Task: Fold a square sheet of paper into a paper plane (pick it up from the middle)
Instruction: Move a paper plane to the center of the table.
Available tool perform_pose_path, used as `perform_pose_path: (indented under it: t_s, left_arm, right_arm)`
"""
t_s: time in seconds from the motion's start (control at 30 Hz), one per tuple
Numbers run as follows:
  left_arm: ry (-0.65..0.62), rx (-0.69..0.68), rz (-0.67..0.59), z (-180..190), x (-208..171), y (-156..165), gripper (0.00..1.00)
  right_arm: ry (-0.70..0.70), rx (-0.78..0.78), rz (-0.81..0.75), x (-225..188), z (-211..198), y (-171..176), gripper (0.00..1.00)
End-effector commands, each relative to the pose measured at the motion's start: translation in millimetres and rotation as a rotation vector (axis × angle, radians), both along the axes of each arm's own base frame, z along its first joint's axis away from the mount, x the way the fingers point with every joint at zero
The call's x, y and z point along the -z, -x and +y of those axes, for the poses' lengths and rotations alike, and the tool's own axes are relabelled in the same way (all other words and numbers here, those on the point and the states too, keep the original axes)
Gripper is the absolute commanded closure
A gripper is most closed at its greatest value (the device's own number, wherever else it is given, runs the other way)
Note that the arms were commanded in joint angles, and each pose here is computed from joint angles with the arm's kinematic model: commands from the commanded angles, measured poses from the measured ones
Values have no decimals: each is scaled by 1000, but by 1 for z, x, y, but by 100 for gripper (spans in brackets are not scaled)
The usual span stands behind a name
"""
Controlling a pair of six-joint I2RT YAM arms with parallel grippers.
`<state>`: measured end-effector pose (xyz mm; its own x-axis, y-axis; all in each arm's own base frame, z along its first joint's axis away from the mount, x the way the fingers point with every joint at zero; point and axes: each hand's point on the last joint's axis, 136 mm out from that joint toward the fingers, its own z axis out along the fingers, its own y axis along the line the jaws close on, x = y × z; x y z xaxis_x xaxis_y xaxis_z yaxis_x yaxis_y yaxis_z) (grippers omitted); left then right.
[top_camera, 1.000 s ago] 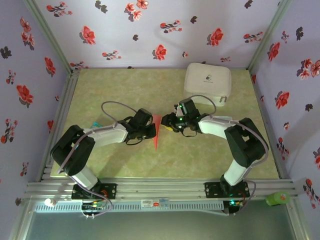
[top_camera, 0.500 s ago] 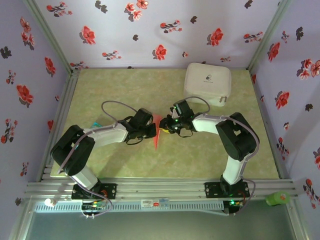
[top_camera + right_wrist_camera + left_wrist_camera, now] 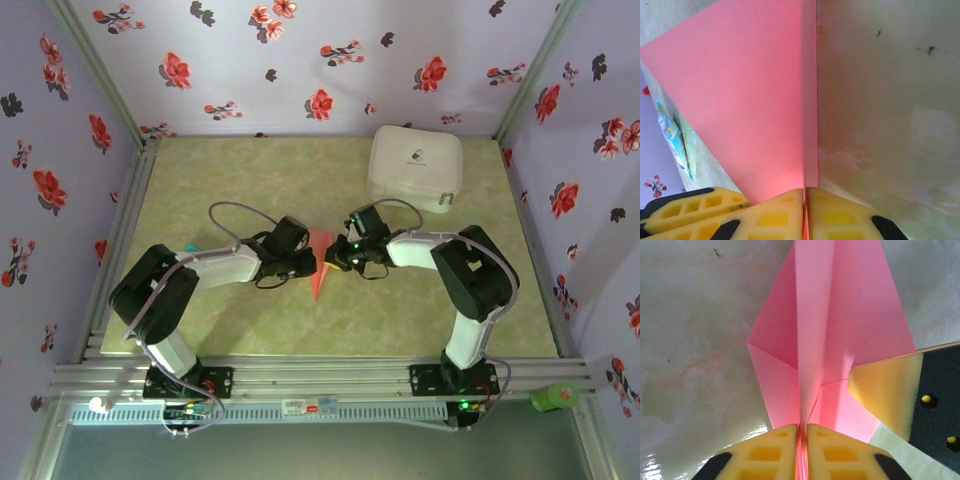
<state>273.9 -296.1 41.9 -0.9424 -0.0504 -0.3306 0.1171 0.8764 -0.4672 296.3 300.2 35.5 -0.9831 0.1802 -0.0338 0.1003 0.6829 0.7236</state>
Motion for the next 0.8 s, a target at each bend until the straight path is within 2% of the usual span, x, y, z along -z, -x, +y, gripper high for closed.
perform_pose_path:
  t_s: [0.0,0.2,0.77]
  left_arm:
    - [21,35,-5,-11,-4,-1,82]
    - [32,48,1,-15,-4,-1,78]
    - [41,74,33,-23,5,1,78]
  right_arm:
    - [3,18,4,6,-4,-1,91]
    - [7,24,10,10,-6,-1,92]
    - [-3,32,12,9,-6,-3,94]
